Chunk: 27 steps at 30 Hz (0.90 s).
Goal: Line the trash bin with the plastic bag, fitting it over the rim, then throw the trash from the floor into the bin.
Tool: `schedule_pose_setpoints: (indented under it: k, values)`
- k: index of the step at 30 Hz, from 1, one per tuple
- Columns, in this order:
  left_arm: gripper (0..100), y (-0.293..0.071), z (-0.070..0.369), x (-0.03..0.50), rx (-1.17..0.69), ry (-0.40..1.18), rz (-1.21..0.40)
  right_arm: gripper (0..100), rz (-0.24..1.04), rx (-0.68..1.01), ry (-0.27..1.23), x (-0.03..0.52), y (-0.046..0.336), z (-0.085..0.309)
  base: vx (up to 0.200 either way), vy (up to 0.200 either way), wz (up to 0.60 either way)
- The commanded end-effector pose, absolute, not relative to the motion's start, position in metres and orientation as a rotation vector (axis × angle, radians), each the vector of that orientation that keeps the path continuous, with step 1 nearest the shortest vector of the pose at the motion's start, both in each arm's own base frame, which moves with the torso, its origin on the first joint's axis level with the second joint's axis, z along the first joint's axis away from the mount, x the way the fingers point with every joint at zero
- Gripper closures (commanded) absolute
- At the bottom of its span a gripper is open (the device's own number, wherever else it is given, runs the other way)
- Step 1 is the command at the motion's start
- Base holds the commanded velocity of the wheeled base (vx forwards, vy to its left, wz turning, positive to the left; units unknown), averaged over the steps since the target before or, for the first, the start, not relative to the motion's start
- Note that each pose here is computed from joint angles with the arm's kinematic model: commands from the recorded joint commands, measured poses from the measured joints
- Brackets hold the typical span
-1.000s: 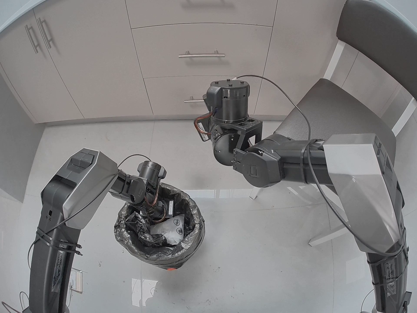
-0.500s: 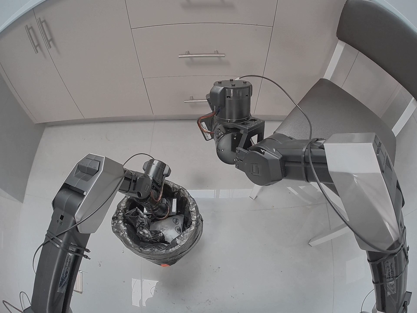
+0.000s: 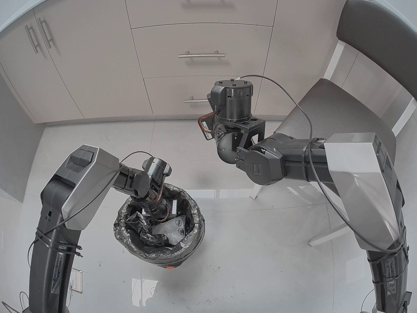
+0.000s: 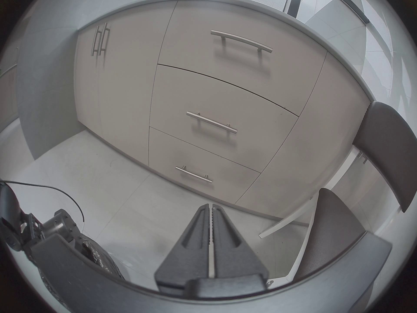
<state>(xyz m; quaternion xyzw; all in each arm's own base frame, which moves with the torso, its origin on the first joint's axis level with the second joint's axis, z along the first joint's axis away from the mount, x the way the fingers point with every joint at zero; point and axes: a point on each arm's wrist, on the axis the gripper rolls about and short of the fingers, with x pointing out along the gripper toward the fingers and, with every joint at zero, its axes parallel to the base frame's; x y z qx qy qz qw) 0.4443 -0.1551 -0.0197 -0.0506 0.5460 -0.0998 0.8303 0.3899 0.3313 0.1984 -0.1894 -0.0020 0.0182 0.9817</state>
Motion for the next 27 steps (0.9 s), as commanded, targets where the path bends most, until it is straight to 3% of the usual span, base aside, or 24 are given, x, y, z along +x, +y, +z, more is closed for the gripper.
schedule_pose_setpoints:
  k: [1,10,16,27]
  values:
    - [100,-0.156,0.015,0.427,-0.102,1.133,-0.232,100,0.040,-0.381,-0.005,0.389,0.333,0.198,0.000,0.000,0.00]
    - [100,-0.147,0.013,0.406,-0.082,1.191,-0.211,100,0.050,-0.392,0.006,0.388,0.338,0.190,0.000,0.000,0.00]
    - [100,-0.141,0.004,0.397,0.031,1.235,-0.278,100,0.046,-0.395,0.008,0.389,0.337,0.189,0.000,0.000,0.00]
    - [100,-0.142,-0.027,0.413,0.075,1.250,-0.294,100,0.036,-0.394,0.008,0.392,0.334,0.189,0.000,0.000,0.00]
